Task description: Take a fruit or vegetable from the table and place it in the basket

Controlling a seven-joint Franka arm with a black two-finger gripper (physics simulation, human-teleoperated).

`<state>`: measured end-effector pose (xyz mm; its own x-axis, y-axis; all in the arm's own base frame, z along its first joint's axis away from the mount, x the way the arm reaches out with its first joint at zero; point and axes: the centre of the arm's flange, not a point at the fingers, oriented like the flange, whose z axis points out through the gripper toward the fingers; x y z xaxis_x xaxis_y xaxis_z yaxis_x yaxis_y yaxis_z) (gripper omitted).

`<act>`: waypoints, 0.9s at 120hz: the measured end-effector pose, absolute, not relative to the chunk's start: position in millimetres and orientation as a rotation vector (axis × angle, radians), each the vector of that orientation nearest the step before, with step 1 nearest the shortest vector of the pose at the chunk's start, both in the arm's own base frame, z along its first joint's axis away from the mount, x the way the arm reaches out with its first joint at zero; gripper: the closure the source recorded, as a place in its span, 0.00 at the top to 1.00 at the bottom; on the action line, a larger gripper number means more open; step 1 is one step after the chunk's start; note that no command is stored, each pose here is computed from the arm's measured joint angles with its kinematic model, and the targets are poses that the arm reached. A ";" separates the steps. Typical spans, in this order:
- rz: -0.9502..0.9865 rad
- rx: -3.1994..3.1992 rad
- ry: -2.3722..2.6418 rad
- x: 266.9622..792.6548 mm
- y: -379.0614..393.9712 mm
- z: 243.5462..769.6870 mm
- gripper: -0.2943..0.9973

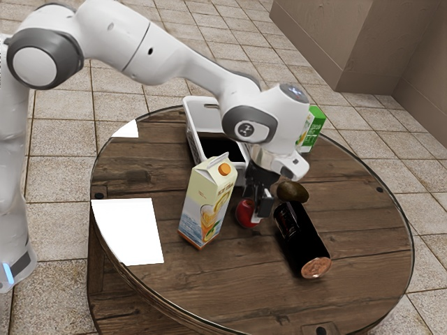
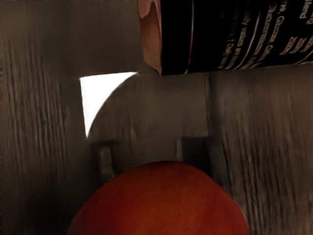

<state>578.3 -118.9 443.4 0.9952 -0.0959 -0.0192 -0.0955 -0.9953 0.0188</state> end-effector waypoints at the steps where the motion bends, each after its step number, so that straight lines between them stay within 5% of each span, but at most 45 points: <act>1: -0.032 3.120 -0.150 578.5 -118.9 442.9 0.77; 49: -0.044 3.117 -0.153 583.1 -120.1 418.8 0.77; 75: -0.033 3.120 -0.151 583.7 -119.9 419.0 0.57; 108: 0.131 3.121 -0.265 549.8 -160.8 504.1 0.54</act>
<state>549.8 -160.8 504.1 0.9822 -0.1682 0.0839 -0.1687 -0.9857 -0.0007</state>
